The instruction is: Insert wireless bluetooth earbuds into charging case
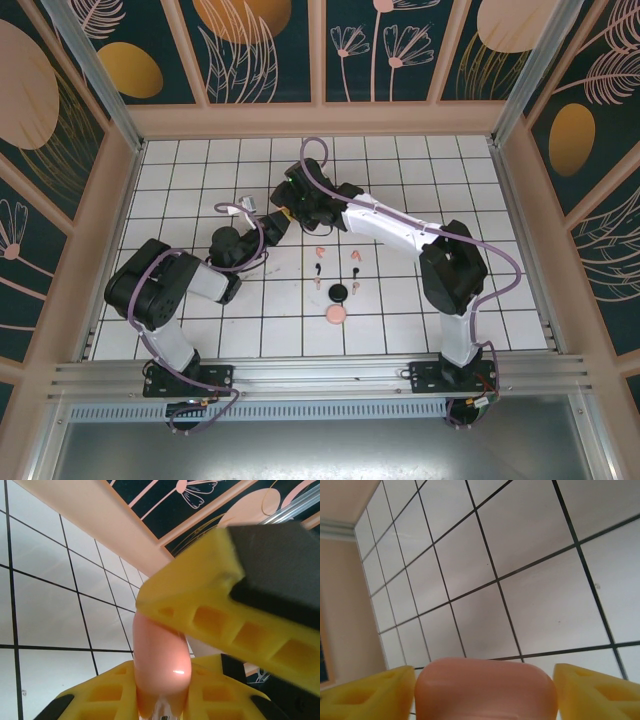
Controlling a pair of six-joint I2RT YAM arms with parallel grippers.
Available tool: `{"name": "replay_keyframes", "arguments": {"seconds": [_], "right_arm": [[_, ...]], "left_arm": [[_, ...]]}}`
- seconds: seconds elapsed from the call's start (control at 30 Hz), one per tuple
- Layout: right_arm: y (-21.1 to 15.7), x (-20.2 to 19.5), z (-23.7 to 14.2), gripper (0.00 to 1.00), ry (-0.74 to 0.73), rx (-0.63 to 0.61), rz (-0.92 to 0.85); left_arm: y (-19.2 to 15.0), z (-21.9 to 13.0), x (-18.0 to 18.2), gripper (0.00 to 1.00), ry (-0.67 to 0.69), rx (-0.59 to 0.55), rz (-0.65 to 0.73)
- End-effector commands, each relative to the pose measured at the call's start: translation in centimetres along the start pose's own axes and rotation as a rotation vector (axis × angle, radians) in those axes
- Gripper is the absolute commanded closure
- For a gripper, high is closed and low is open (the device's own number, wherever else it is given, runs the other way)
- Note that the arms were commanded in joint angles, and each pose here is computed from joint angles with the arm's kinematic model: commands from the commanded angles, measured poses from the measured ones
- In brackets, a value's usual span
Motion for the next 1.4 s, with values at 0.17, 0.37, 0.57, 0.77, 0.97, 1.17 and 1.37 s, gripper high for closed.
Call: {"name": "replay_keyframes", "arguments": {"seconds": [0.17, 0.37, 0.57, 0.77, 0.97, 1.17, 1.37], "right_arm": [[3.7, 0.3, -7.6, 0.15, 0.11, -0.177, -0.035], [4.0, -3.8, -10.8, 0.11, 0.13, -0.247, -0.218], [3.4, -6.8, -13.0, 0.12, 0.212, -0.276, -0.497], [2.2, -8.0, -14.3, 0.12, 0.339, -0.222, -0.675], [1.8, -9.1, -14.4, 0.13, 0.429, -0.152, -0.717], [1.5, -9.5, -13.2, 0.16, 0.462, -0.097, -0.701], [1.9, -8.8, -12.5, 0.18, 0.467, -0.09, -0.702]], "left_arm": [[1.0, 0.0, -2.0, 1.0, -0.054, -0.009, 0.019], [0.8, 0.0, -2.7, 1.0, -0.036, 0.08, 0.095], [0.4, 0.9, -3.6, 1.0, -0.058, 0.231, 0.195], [0.3, 1.9, -4.7, 1.0, -0.134, 0.352, 0.235], [0.3, 2.4, -5.8, 1.0, -0.235, 0.434, 0.216], [0.3, 2.6, -7.0, 1.0, -0.329, 0.482, 0.177], [0.3, 2.4, -7.5, 1.0, -0.353, 0.509, 0.171]]}}
Point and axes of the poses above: each hand's point on the last joint's axis, 136 mm out from that joint toward the fingers, its own z axis out along the fingers, its own x axis along the line the jaws close on, y = z × x, the point moved 8 cm from there along -z, back along the fingers
